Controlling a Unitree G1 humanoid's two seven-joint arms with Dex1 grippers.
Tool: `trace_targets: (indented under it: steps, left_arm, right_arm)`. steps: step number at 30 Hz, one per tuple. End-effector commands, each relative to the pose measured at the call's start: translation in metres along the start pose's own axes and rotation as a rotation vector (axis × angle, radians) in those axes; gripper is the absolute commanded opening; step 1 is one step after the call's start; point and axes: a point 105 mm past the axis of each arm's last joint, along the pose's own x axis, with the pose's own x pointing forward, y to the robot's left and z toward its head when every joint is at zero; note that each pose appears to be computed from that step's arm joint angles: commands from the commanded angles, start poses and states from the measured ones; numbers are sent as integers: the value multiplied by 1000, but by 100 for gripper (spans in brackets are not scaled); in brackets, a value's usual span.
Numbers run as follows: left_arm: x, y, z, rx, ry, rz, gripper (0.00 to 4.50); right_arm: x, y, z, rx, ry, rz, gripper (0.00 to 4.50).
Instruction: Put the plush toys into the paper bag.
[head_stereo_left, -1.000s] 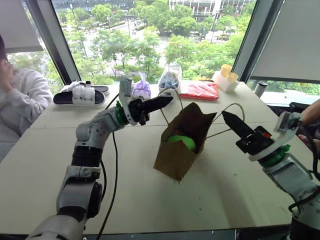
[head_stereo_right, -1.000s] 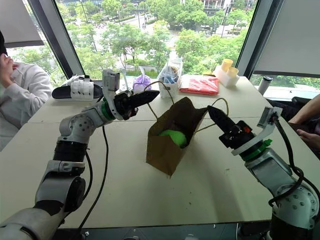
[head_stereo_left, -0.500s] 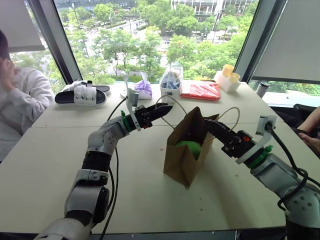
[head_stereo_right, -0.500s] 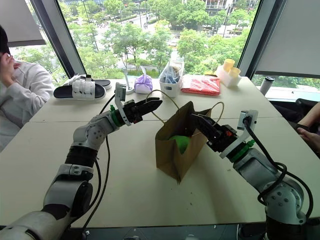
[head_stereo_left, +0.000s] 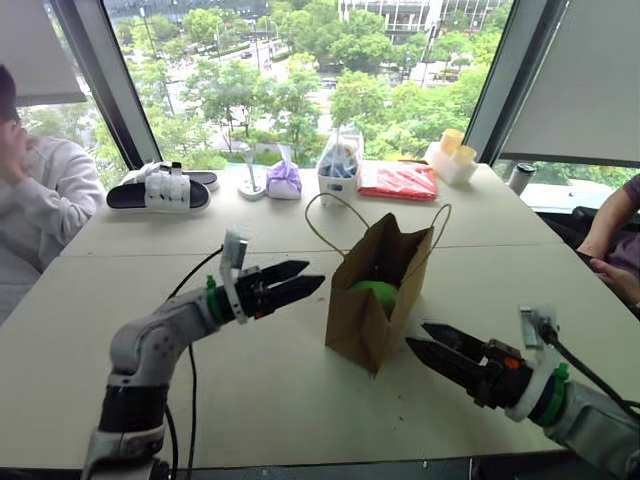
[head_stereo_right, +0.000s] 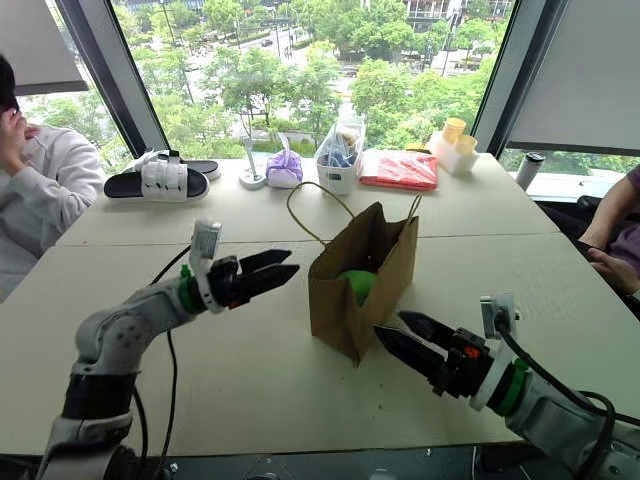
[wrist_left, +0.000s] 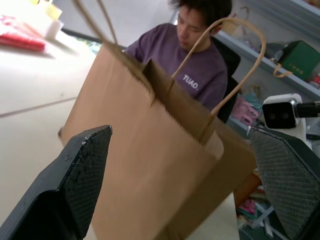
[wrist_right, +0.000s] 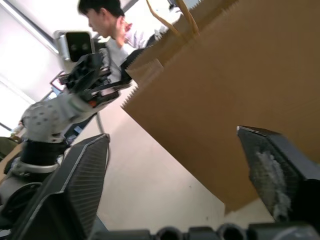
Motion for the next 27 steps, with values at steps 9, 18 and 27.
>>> trace_targets:
  steps: [9,18,27]
  left_arm:
    - [25,-11,-27,138,33,51,450]
    - [57,-35,-39,202,69,-65,450]
    - [73,-56,-45,260,105,-107,450]
  right_arm:
    - [23,-29,-4,-15,-20,-44,2]
    - [50,-5,-1,1,-26,69,2]
    - [56,-4,-2,-9,-27,43,2]
